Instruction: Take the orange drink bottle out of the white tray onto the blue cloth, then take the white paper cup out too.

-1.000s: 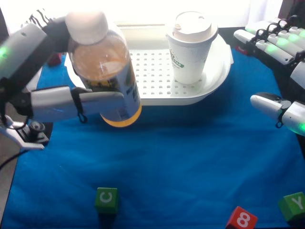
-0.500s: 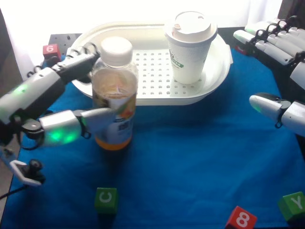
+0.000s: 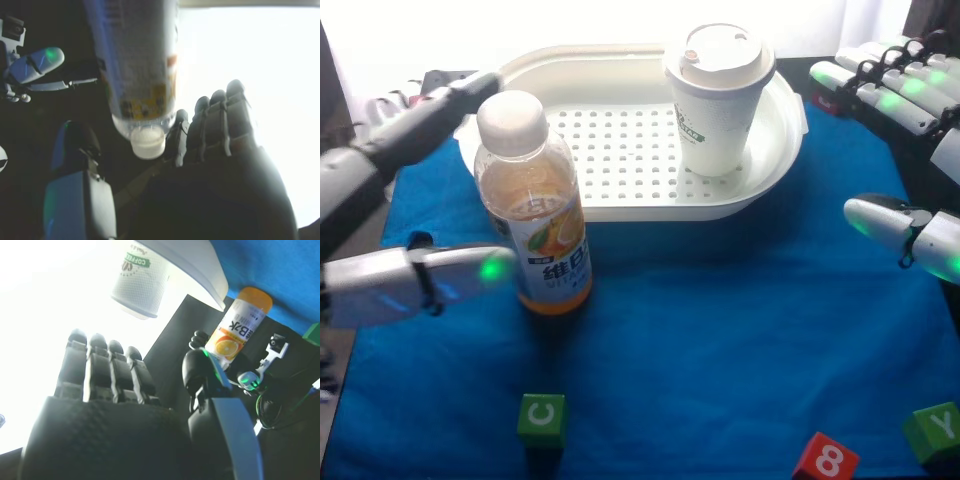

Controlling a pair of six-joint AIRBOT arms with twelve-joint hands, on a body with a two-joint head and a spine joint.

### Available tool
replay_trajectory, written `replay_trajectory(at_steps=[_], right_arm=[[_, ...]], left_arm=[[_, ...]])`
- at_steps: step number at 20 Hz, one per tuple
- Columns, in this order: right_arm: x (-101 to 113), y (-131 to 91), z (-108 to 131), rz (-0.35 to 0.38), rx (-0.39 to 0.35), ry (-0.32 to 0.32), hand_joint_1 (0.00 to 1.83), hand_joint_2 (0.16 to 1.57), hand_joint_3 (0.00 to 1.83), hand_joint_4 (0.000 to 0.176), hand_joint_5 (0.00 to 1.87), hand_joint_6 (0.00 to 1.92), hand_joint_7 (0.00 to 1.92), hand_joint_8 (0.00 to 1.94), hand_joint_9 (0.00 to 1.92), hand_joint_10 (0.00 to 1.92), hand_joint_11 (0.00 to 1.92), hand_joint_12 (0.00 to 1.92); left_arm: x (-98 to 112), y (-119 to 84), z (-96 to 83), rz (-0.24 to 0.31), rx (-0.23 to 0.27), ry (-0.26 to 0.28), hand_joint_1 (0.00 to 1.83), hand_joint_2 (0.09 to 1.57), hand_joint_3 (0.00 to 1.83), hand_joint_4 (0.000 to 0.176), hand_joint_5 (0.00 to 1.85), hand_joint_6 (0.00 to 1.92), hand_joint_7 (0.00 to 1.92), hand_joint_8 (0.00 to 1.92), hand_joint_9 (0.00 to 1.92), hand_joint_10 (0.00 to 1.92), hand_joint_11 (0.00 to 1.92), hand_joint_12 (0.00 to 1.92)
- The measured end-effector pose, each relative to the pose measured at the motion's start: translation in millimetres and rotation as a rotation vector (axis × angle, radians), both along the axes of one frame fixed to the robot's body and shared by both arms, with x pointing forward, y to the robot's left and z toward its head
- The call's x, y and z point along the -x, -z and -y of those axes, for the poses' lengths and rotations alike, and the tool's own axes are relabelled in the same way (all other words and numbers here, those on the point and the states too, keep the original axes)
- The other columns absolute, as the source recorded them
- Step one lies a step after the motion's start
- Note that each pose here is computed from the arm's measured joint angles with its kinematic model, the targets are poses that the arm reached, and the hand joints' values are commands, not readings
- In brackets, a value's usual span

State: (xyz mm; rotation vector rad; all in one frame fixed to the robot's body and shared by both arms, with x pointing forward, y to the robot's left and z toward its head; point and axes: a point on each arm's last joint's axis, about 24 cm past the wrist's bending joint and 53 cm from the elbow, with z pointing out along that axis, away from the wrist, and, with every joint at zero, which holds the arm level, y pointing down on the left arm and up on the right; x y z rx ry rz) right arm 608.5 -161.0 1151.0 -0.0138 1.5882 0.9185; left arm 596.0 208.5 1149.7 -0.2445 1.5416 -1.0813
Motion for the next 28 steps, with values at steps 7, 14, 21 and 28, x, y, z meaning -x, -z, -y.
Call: replay_trajectory(at_steps=[7,14,21,28], right_arm=[[-42,-35,-25,0.110,-0.034,-0.024,0.28,1.25,0.00,0.049,0.00,0.00,0.00,0.00,0.00,0.00,0.00,0.00],[-93,-22,-83,0.068,0.009,-0.070,0.48,1.18,0.00,0.064,0.00,0.00,0.00,0.00,0.00,0.00,0.00,0.00],[-125,16,-109,-0.030,0.059,-0.056,0.67,1.12,0.00,0.042,0.00,0.00,0.00,0.00,0.00,0.00,0.00,0.00],[-145,16,-83,-0.054,0.049,0.016,0.72,1.16,0.00,0.000,0.15,0.05,0.13,0.02,0.21,0.10,0.00,1.39]], left_arm=[[-1,-15,-38.4,0.065,-0.111,-0.111,0.67,1.00,0.00,0.062,0.05,0.02,0.00,0.00,0.00,0.00,0.00,0.00],[-5,-16,-47.1,0.070,-0.113,-0.145,0.69,1.02,0.00,0.069,0.08,0.02,0.00,0.00,0.00,0.00,0.01,0.00],[-7,-20,-53.0,0.083,-0.110,-0.163,0.59,1.02,0.00,0.072,0.08,0.01,0.00,0.00,0.00,0.00,0.02,0.02],[-8,-19,-55.3,0.078,-0.112,-0.171,0.58,1.04,0.00,0.065,0.09,0.00,0.00,0.00,0.00,0.00,0.00,0.30]])
